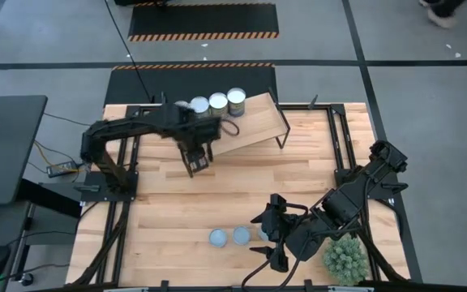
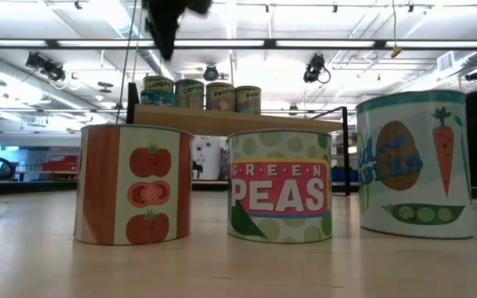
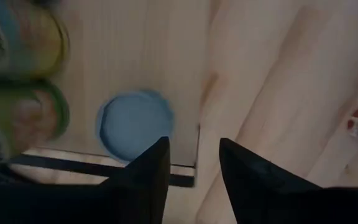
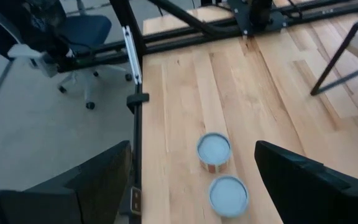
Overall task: Pick and place cans onto a shelf
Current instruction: Put the canned tomatoes on the shelf
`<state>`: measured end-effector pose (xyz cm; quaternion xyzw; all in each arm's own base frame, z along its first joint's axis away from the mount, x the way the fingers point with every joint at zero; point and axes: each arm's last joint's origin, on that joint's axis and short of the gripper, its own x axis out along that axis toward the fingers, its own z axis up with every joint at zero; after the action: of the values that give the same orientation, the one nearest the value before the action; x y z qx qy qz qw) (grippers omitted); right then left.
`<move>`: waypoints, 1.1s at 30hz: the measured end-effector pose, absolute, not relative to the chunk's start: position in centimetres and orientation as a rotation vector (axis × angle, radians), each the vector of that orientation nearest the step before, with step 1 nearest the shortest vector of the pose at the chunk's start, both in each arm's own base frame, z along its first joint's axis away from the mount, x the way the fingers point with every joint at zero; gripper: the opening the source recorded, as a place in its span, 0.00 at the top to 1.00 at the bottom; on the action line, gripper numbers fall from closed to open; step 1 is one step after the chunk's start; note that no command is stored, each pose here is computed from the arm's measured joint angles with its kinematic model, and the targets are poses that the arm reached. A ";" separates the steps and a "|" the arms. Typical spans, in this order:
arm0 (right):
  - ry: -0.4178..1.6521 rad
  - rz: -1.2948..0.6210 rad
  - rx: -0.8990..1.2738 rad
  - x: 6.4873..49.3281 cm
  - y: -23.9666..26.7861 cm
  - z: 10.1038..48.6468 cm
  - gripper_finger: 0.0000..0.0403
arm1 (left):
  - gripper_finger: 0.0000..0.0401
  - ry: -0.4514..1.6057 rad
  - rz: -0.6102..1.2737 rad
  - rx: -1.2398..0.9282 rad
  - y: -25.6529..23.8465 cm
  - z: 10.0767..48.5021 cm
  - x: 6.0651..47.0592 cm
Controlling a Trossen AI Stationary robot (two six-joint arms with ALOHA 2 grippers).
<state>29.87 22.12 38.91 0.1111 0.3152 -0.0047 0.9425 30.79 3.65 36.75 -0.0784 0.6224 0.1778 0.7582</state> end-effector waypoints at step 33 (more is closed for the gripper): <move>0.664 -0.036 0.190 28.5 22.1 39.2 0.14 | 0.26 1.109 0.131 -0.043 -20.4 31.8 32.4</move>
<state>28.47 22.08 39.21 0.0929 0.3254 -0.0178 0.9408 32.41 -20.36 31.77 -0.0204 0.5260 0.0624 0.8480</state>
